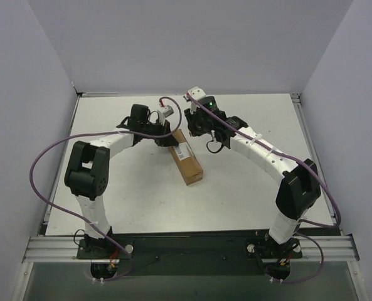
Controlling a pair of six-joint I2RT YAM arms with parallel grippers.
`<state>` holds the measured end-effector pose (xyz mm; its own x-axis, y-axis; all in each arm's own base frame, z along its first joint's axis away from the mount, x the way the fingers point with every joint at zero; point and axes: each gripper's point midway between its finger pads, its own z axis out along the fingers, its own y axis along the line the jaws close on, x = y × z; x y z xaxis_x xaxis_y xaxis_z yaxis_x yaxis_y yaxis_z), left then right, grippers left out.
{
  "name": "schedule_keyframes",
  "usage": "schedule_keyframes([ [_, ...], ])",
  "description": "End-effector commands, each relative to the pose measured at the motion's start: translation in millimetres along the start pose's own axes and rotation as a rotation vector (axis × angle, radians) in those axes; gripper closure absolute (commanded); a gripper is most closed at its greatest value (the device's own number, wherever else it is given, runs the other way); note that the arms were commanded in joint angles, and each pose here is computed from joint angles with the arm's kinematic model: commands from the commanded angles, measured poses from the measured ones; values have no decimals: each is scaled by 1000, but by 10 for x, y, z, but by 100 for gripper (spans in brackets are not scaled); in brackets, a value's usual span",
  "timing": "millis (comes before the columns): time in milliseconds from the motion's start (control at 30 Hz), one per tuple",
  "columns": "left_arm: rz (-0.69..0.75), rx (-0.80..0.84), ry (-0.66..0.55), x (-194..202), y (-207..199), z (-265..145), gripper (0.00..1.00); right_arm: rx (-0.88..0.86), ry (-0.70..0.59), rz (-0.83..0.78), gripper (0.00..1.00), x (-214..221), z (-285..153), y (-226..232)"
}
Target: Unpack the express box
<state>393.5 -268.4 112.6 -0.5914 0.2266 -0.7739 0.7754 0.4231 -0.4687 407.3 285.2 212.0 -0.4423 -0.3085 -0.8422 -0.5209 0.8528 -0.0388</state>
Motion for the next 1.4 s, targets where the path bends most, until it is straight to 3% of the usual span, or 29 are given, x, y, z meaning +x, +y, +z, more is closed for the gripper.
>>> schedule_keyframes([
  [0, -17, 0, -65, -101, 54, 44, 100, 2, -6, -11, 100, 35, 125, 11],
  [400, -90, -88, -26, 255, 287, 120, 100, -29, 57, -28, 100, 182, 312, 147],
  [1367, -120, -96, -18, 315, 315, 141, 100, -43, 125, -17, 100, 349, 446, 181],
])
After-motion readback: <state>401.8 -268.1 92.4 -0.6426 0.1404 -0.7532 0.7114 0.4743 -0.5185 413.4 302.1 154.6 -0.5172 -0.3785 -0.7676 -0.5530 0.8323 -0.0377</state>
